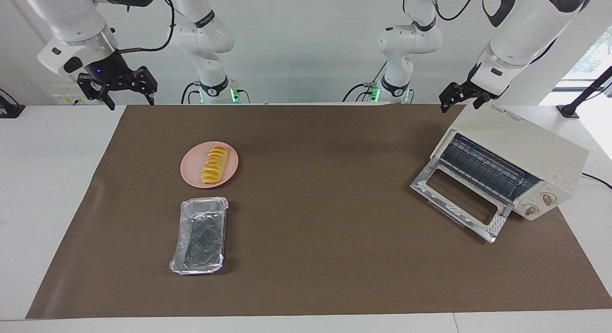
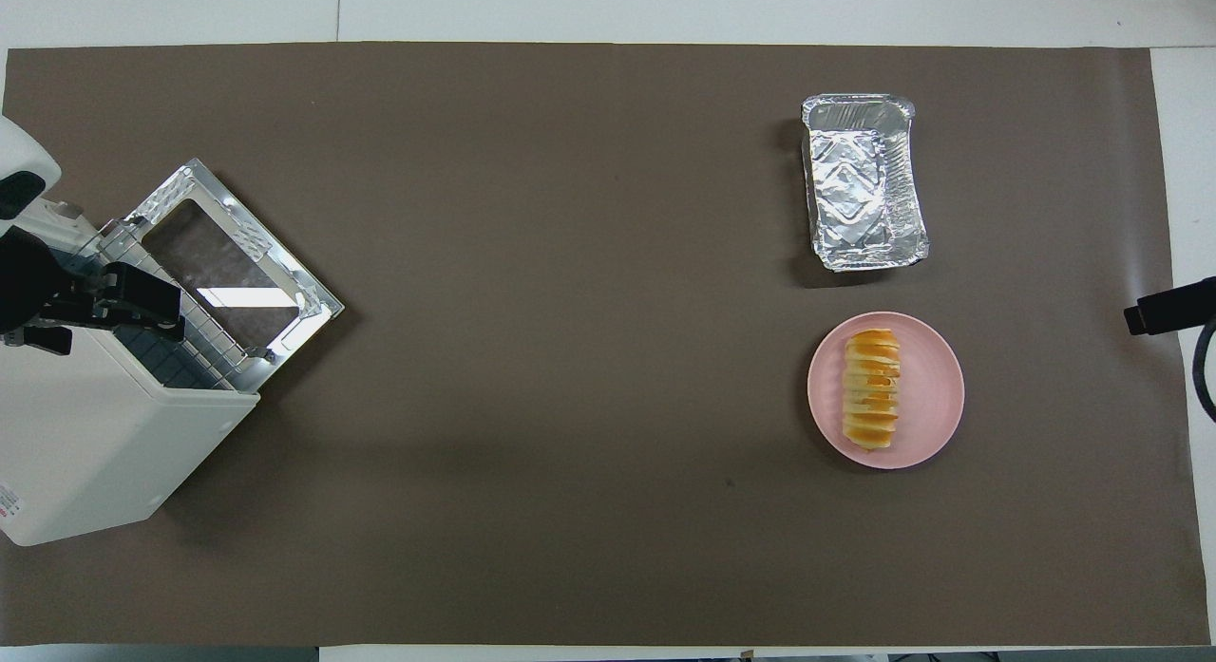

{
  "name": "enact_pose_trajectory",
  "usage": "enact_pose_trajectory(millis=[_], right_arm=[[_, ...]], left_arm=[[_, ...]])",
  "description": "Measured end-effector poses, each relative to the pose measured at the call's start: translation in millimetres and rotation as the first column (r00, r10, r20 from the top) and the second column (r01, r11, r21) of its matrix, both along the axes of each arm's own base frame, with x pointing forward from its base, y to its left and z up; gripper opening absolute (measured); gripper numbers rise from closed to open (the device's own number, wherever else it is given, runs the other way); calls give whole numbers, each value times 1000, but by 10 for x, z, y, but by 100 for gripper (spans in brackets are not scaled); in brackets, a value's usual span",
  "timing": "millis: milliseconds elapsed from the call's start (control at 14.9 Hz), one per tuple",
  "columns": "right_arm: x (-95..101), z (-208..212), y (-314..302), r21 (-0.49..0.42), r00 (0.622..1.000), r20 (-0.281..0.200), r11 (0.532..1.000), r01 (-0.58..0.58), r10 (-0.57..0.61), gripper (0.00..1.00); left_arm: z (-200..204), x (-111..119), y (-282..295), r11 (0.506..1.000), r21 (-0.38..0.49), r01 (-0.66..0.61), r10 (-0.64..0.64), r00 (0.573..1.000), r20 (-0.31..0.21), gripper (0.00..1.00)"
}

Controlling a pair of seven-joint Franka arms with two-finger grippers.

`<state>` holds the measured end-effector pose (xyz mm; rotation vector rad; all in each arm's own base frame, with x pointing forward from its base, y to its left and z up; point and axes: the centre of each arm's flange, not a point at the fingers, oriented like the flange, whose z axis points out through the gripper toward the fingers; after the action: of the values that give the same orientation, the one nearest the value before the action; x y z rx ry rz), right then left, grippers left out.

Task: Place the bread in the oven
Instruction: 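Reach the right gripper toward the orange bread on the pink plate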

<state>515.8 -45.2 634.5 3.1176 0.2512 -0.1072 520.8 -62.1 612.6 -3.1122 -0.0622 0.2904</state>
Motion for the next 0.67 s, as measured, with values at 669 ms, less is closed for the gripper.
enact_pose_trajectory(millis=[669], right_arm=[[-42,-170,194,2,999,-20,999,-37,37,100]], left_arm=[[0,0,0,1000,0,0,0,1000,0,100]])
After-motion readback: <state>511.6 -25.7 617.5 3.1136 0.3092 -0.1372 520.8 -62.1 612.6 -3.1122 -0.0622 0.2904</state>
